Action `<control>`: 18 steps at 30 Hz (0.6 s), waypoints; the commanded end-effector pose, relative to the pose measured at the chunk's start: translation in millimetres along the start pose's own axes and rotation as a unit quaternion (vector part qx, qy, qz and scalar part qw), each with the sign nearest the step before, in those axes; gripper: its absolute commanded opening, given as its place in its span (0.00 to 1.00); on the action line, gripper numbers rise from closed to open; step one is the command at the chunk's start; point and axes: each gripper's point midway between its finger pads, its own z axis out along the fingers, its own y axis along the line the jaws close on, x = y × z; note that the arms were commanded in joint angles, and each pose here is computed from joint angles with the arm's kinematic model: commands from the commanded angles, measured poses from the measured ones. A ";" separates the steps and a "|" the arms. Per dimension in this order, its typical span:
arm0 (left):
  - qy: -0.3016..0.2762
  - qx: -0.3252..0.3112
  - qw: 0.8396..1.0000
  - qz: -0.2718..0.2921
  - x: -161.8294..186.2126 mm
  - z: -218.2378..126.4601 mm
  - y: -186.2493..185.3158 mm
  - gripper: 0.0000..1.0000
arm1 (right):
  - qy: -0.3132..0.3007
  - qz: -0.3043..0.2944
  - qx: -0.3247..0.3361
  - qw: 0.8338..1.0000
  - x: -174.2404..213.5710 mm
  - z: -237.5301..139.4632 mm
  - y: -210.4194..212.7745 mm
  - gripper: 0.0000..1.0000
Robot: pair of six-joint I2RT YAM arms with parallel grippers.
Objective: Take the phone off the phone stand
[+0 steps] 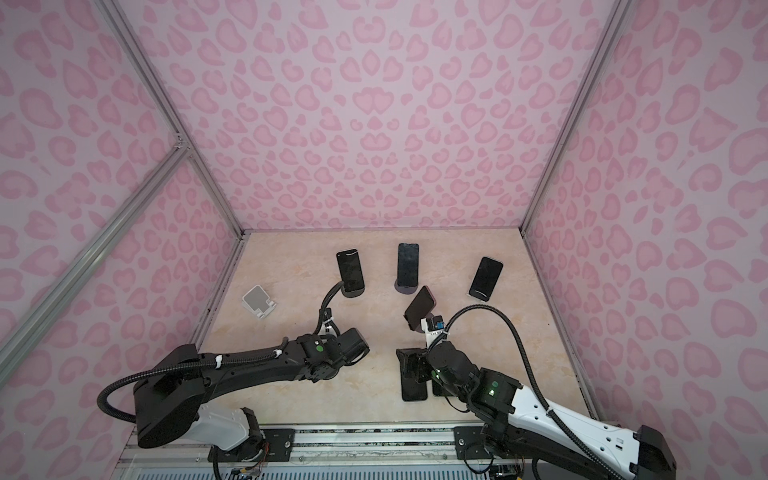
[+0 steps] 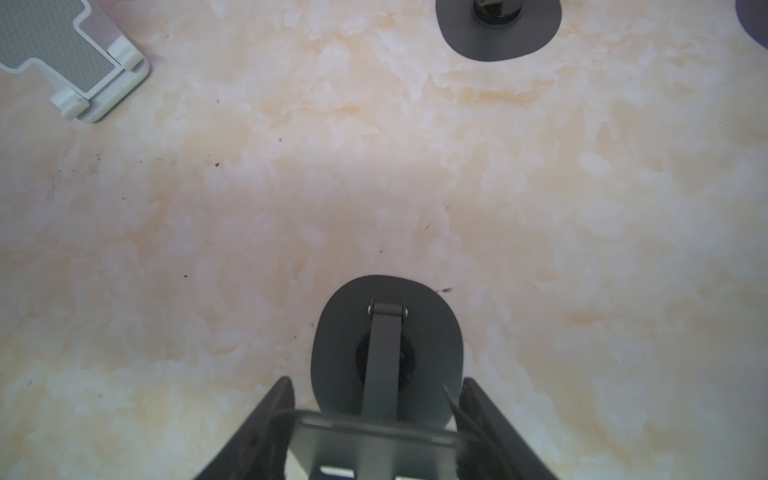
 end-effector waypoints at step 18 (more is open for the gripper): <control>-0.060 -0.086 0.984 -0.143 -173.0 43.8 113.5 0.56 | -0.018 0.003 -0.015 1.000 -9.3 -2.7 6.6 0.93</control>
